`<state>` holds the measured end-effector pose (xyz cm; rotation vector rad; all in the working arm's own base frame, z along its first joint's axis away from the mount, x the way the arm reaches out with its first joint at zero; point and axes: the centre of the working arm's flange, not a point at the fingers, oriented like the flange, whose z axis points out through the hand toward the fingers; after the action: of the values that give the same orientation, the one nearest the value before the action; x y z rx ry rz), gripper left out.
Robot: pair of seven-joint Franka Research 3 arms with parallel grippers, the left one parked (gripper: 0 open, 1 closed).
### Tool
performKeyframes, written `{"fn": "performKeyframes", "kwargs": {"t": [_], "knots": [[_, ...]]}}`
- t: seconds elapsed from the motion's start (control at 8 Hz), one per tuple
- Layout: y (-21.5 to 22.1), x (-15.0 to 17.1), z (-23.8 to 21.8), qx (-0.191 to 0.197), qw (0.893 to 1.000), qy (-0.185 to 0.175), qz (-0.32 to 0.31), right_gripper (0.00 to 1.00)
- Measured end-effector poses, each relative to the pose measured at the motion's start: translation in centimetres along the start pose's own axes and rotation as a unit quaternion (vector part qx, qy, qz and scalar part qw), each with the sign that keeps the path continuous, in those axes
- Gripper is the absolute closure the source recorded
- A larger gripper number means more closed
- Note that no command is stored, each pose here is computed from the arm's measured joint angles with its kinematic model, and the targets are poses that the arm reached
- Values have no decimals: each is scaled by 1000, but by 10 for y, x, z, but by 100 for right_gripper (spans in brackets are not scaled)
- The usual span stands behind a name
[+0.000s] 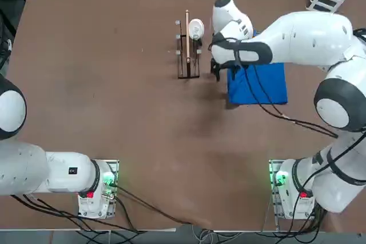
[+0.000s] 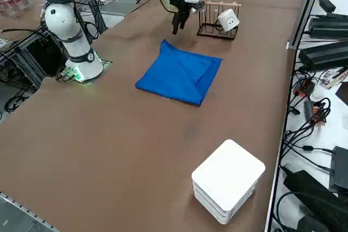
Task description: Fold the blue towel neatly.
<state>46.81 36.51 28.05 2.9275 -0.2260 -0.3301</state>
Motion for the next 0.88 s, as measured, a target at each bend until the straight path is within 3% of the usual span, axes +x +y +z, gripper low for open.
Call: {"fn": "performKeyframes", "kwargs": {"t": [0.25,0.5,0.88], "knots": [[52,66,-31,33,995,14,88,1],[85,115,-37,50,980,17,191,12],[77,163,-7,73,951,34,299,18]]}}
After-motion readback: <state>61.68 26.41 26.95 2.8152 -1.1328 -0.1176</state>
